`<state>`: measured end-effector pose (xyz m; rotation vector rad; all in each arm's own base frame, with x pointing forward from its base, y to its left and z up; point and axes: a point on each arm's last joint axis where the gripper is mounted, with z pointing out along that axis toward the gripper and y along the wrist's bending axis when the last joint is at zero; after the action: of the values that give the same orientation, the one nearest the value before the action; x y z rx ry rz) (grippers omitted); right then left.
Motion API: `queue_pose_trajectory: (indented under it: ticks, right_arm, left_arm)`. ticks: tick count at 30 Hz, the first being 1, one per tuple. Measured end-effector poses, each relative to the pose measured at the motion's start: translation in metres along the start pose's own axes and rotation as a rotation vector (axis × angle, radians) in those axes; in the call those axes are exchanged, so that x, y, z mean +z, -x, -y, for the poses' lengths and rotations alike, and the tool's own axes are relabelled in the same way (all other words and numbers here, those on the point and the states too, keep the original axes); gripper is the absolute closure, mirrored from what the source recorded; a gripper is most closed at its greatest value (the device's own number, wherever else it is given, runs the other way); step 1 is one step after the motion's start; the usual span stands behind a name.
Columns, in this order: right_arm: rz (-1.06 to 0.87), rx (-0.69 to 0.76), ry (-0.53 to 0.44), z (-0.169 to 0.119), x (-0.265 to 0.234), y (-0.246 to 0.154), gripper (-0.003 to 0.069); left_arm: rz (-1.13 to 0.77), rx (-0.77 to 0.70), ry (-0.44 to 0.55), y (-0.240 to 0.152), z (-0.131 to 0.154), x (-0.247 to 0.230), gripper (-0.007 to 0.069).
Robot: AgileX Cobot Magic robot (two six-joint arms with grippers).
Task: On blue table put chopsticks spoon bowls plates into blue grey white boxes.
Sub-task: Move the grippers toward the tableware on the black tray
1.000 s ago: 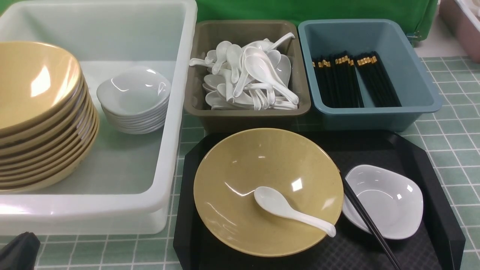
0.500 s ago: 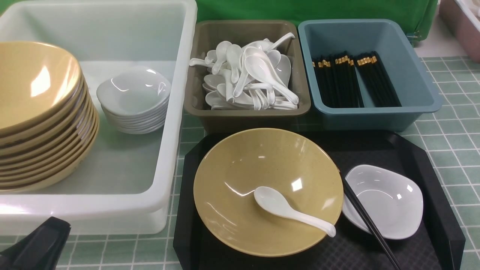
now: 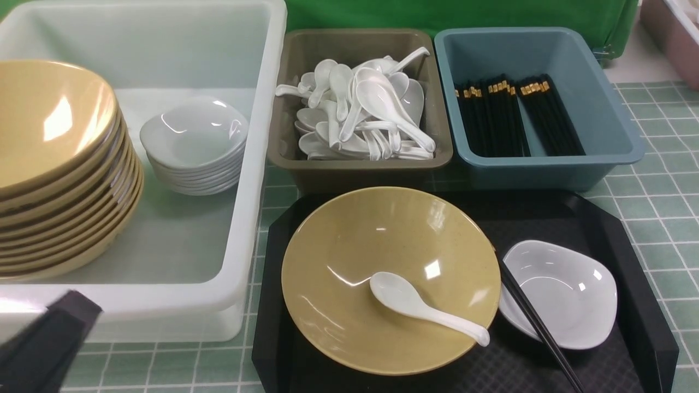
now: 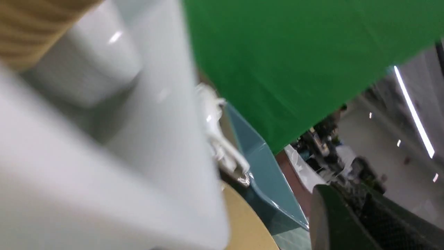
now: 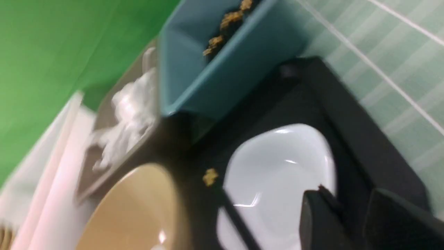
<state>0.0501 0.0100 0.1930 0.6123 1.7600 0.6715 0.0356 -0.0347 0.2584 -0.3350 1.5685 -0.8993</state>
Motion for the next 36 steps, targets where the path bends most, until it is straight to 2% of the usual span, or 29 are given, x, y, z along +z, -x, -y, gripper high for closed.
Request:
queue_pose_trajectory:
  ticks: [1,3,8,11,14,20,22,23,24,27,29,32,36]
  right_arm:
    - [0.008,-0.12,0.046,-0.016,-0.007,0.013,0.0426]
    - [-0.004,-0.239,0.072,-0.036,-0.013,0.029,0.0453]
    - [-0.233,-0.647,0.004,-0.087,0.003,0.073,0.0603]
    - [-0.442,-0.826,-0.029,-0.108,0.021,0.09,0.0623]
    - [-0.641,-0.905,-0.047,-0.117,0.043,0.095,0.0623]
    - [-0.873,-0.99,-0.015,-0.129,0.078,0.088,0.0623]
    - [-0.981,-1.048,0.033,-0.138,0.101,0.072,0.0623]
    - [-0.983,-1.053,0.039,-0.139,0.1,0.071,0.0623]
    - [-1.046,-1.096,0.057,-0.142,0.117,0.057,0.0621]
    - [-1.11,-1.142,0.051,-0.14,0.144,0.035,0.0613]
    - [-1.126,-1.136,0.034,-0.136,0.157,0.026,0.0604]
    - [-1.134,-1.124,0.013,-0.131,0.171,0.017,0.0576]
    - [-1.113,-1.07,-0.039,-0.121,0.193,0.009,0.0447]
  left_arm:
    - [-0.024,0.099,0.0,0.01,0.013,-0.001,0.0623]
    - [-0.096,0.208,0.04,0.022,0.024,0.004,0.0623]
    - [-0.395,0.501,0.249,0.066,0.042,0.03,0.0623]
    - [-0.511,0.645,0.354,0.092,0.048,0.042,0.0623]
    - [-0.595,0.752,0.395,0.108,0.053,0.052,0.0623]
    - [-0.789,0.846,0.3,0.109,0.065,0.079,0.0623]
    - [-0.861,0.889,0.211,0.102,0.074,0.1,0.0623]
    - [-0.868,0.892,0.204,0.101,0.074,0.102,0.0623]
    - [-0.888,0.926,0.128,0.093,0.082,0.12,0.0623]
    - [-0.895,0.959,0.035,0.077,0.092,0.143,0.0623]
    - [-0.911,0.969,0.006,0.068,0.094,0.152,0.0623]
    - [-0.95,0.976,-0.01,0.057,0.093,0.16,0.0623]
    - [-1.056,0.966,0.008,0.043,0.086,0.171,0.0623]
